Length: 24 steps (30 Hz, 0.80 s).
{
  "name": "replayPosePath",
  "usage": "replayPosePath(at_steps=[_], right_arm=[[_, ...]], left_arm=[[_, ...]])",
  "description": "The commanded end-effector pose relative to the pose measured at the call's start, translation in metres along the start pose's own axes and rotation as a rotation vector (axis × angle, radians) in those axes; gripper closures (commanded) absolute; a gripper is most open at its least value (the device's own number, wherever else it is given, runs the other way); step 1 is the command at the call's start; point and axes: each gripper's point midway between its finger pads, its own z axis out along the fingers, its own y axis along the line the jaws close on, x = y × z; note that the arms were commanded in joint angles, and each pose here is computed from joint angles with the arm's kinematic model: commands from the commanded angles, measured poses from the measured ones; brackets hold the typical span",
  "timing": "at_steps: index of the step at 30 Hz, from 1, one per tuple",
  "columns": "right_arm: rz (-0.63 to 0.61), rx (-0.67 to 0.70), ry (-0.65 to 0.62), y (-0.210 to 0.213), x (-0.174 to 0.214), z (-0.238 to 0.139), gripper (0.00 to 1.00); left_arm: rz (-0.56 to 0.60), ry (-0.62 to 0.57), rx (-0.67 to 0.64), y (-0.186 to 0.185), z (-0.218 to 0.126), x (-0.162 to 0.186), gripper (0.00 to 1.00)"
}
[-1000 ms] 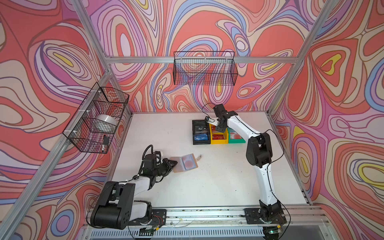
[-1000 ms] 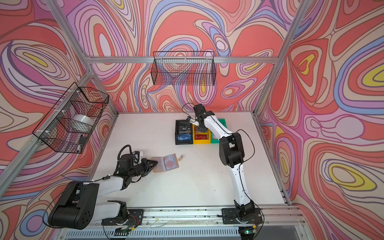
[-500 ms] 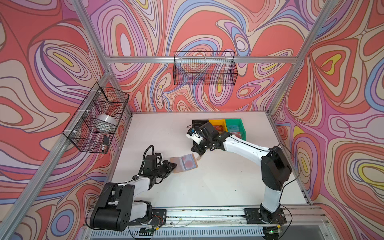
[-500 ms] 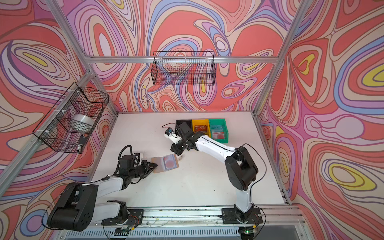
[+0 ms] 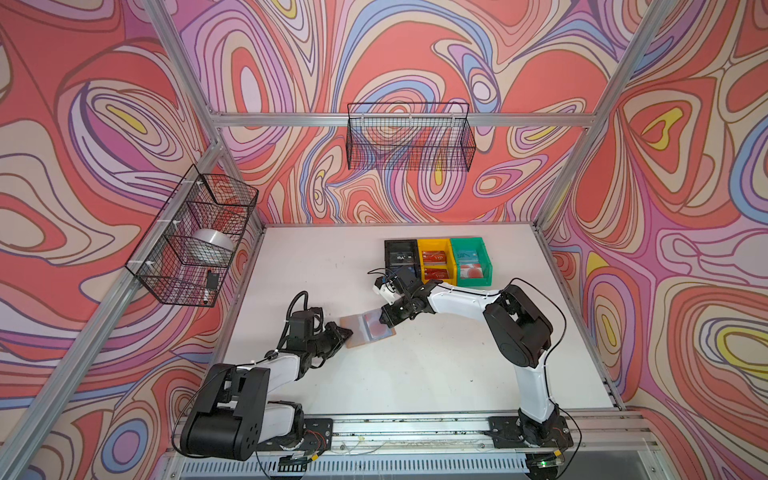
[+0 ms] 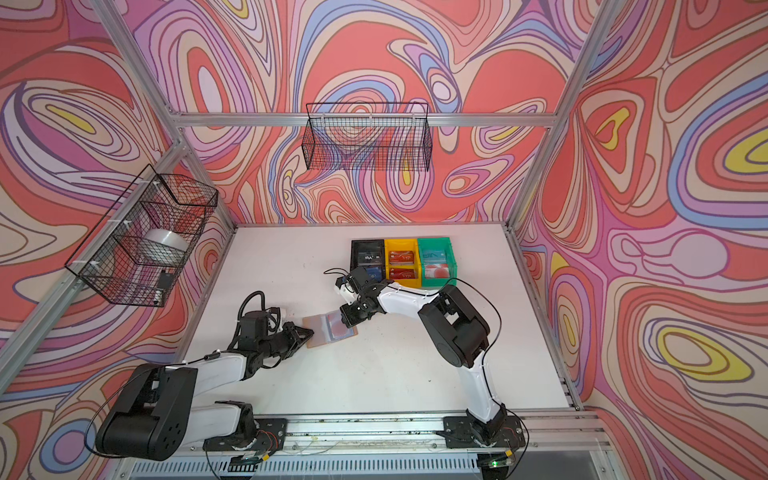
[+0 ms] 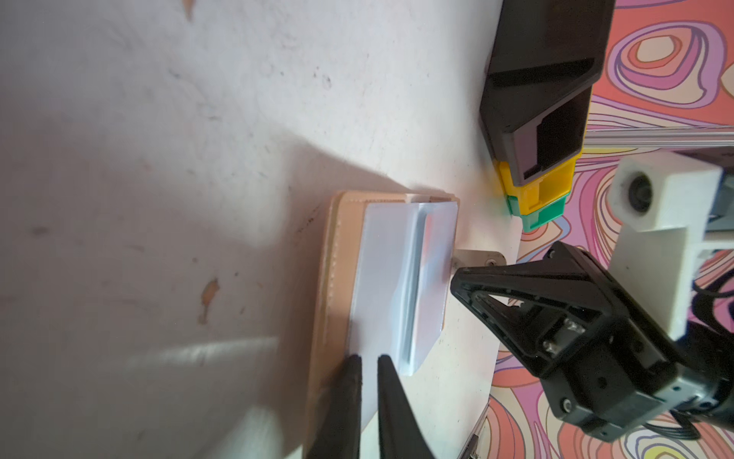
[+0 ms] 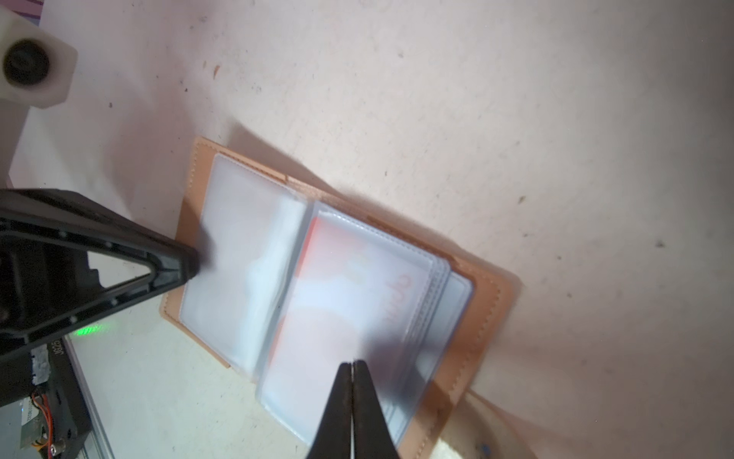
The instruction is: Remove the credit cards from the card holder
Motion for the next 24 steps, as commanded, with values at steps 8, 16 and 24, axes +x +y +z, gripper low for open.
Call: replayPosePath(at_steps=[8,16,24], right_arm=[[-0.004,0.088,0.003,-0.021,-0.013,0.003,0.93],[-0.002,0.100,0.035,-0.028,-0.007,0.010,0.93],[-0.017,0.096,0.074,-0.030,-0.001,0.013,0.93]], left_arm=[[-0.002,0.016,-0.035,0.015,0.004,0.006,0.87],[-0.003,0.015,-0.035,0.015,0.005,0.006,0.88],[-0.008,0.017,-0.027,0.017,0.008,0.006,0.88]])
